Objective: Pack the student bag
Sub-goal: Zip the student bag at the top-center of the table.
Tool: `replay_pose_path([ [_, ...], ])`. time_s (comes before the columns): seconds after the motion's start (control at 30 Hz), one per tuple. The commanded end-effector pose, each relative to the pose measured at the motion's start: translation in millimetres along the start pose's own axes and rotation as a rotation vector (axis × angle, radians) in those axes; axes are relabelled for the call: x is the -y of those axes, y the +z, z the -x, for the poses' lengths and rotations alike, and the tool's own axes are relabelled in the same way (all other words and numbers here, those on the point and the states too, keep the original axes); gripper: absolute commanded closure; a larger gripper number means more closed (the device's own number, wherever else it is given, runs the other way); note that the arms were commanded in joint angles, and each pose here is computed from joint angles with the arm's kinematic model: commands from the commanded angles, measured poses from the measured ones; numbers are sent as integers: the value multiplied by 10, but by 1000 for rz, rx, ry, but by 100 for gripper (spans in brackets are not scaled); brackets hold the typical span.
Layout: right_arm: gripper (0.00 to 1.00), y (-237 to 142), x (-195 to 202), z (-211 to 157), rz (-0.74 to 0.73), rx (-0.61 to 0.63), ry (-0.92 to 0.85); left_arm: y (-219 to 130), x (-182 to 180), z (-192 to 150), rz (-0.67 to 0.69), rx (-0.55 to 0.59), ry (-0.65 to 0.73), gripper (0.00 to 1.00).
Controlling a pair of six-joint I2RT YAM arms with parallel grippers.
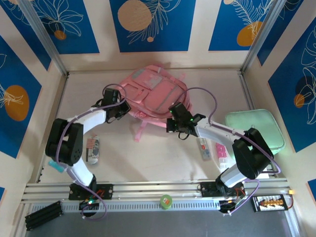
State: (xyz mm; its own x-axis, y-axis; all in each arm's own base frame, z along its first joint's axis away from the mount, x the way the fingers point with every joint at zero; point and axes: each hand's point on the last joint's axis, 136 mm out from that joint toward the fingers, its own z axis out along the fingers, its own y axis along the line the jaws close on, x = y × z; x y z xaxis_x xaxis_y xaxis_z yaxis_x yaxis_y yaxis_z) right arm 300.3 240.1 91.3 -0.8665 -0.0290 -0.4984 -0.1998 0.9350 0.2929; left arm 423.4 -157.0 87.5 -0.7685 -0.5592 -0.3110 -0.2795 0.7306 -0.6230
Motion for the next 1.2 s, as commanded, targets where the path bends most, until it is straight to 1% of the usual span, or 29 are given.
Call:
replay_pose_path([
  [0.0, 100, -85, -515, 26, 220, -17, -70, 44, 245, 358, -96, 67, 74, 95],
  [0.07, 100, -40, -638, 50, 243, -17, -76, 76, 163, 439, -80, 69, 57, 85],
  [0.2, 100, 58, -919, 162, 302, -24, -78, -16, -72, 563, -29, 96, 21, 51],
  [0.27, 100, 105, -1053, 212, 330, -32, -80, -103, -194, 551, -8, 96, 2, 42],
  [0.33, 100, 158, -1185, 255, 352, -45, -88, -208, -250, 477, -13, 73, -24, 36],
  [0.5, 100, 308, -1377, 309, 360, -78, -99, -413, -162, 116, -102, -10, -97, 28],
  [0.67, 100, 403, -1522, 324, 406, -111, -86, -506, -145, -128, -170, -44, -181, 23],
  [0.77, 100, 417, -1579, 305, 425, -126, -82, -507, -108, -216, -202, -63, -208, 23],
  [0.93, 100, 414, -1618, 275, 442, -146, -70, -420, -42, -364, -217, -93, -235, 23],
  [1.07, 100, 416, -1592, 220, 427, -159, -72, -319, 9, -470, -226, -122, -241, 23],
  [1.17, 100, 427, -1572, 173, 415, -169, -74, -254, 35, -509, -229, -131, -239, 26],
])
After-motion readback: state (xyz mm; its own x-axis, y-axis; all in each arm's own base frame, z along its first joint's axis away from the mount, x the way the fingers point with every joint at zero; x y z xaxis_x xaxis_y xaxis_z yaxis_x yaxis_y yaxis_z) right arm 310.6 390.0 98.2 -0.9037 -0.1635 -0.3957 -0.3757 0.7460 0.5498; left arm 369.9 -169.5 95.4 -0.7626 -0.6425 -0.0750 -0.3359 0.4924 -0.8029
